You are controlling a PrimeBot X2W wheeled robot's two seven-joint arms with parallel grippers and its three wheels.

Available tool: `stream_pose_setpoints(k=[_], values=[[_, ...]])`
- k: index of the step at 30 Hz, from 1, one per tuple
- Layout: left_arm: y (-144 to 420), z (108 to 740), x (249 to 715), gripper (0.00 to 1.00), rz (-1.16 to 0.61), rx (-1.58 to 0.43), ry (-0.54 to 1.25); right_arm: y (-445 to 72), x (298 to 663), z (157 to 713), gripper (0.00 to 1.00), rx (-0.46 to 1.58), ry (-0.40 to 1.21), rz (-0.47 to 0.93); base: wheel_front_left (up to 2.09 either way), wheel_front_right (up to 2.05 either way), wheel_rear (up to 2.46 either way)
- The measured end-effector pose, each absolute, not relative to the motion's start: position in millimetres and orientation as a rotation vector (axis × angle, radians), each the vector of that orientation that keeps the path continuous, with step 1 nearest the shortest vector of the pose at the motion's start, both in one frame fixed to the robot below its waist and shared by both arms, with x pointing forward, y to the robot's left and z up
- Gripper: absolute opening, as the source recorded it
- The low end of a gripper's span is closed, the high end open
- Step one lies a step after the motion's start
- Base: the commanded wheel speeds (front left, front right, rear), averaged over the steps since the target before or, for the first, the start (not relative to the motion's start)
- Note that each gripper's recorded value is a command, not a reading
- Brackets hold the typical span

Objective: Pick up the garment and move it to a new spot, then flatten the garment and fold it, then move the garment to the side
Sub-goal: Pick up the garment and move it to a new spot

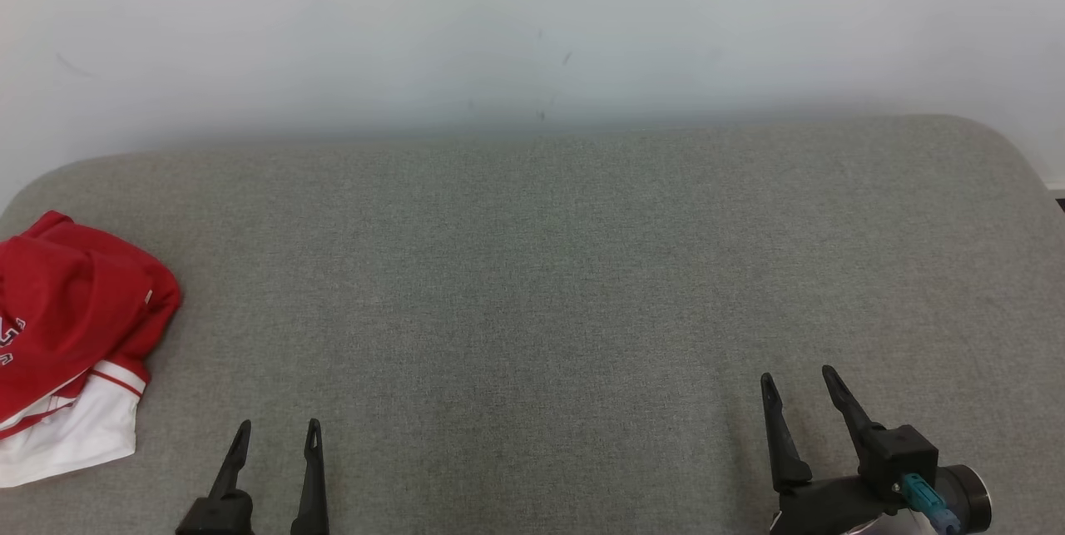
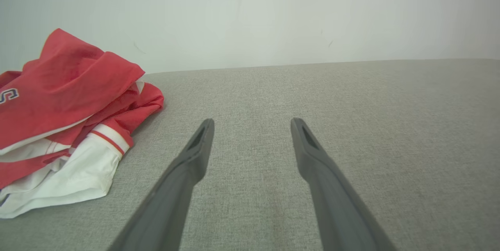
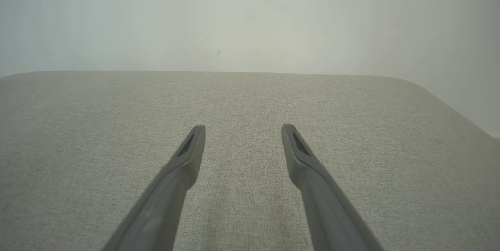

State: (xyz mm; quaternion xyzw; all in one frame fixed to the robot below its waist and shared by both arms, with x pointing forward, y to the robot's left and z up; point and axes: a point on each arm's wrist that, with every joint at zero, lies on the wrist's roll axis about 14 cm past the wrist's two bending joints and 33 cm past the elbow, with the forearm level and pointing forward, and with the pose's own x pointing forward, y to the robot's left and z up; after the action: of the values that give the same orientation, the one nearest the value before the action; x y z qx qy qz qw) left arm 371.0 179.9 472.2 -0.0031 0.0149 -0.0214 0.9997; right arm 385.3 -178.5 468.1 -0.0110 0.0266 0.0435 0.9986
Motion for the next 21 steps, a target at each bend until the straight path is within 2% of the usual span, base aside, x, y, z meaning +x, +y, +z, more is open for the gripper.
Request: stream_pose_setpoints(k=[12,21], values=[[183,471,370,1.00,-0.033,-0.003,0.032,-176,387,469,1.00,-0.029,0.050,0.093,0.00,0.00,0.00],[212,471,360,1.00,0.069,-0.012,0.033,-152,398,469,1.00,-0.028,0.045,0.160,0.00,0.00,0.00]])
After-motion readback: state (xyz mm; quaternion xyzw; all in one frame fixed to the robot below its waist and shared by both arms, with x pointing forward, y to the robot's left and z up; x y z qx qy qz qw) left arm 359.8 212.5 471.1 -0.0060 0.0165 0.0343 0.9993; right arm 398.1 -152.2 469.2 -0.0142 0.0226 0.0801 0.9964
